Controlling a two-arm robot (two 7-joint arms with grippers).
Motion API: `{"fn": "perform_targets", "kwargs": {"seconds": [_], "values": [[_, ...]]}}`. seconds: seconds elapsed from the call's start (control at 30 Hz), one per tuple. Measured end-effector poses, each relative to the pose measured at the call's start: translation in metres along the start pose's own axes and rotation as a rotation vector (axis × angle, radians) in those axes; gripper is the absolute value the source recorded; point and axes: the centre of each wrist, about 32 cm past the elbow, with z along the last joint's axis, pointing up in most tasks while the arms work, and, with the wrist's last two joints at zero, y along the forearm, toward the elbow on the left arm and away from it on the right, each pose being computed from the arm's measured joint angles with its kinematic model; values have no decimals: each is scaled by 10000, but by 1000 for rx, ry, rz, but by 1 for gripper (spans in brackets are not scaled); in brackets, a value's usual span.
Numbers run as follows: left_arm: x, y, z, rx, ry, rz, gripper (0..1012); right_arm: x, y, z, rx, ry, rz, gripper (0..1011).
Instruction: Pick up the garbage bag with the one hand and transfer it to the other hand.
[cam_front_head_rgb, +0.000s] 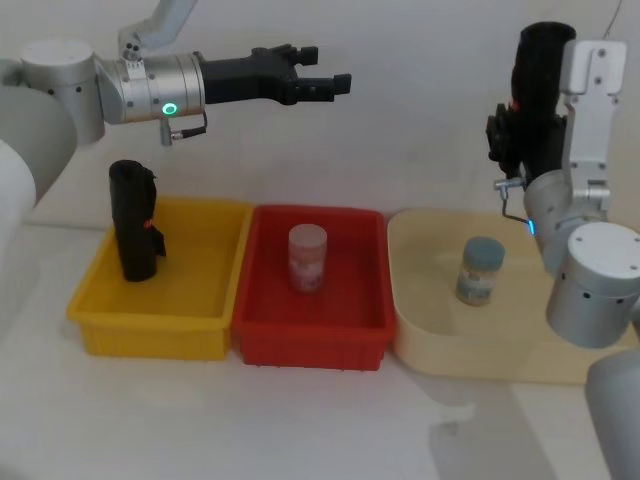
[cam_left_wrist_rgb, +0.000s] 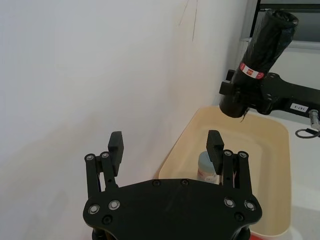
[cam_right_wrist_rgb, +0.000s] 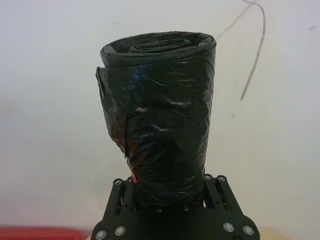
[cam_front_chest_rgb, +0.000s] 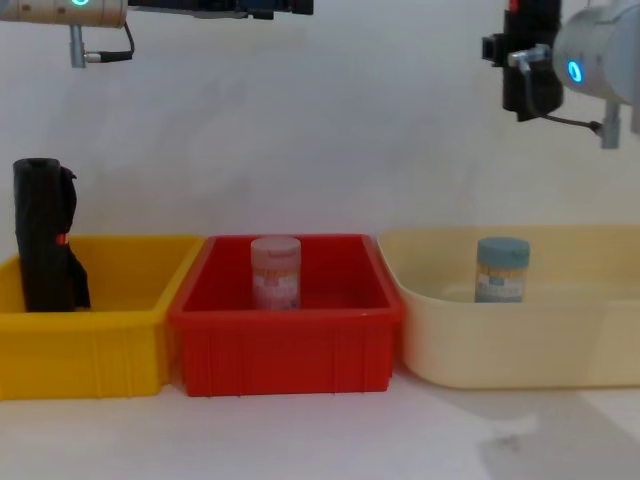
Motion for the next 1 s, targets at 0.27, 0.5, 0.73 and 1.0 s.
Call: {"fn": "perform_targets", "kwargs": {"seconds": [0.27,0.5,0.73,1.0], "values": [[0,0,0,0,0,0,1001,78,-4,-70,-49,-28,-26,557],[0,0,0,0,0,0,1001,115,40,-141,-90,-47,-50,557],[0,0,0,0,0,0,1001,148,83,-189,-124,-59,-81,557],[0,0,0,0,0,0,1001,178,118,-234,-153,-67,-107,734]]}}
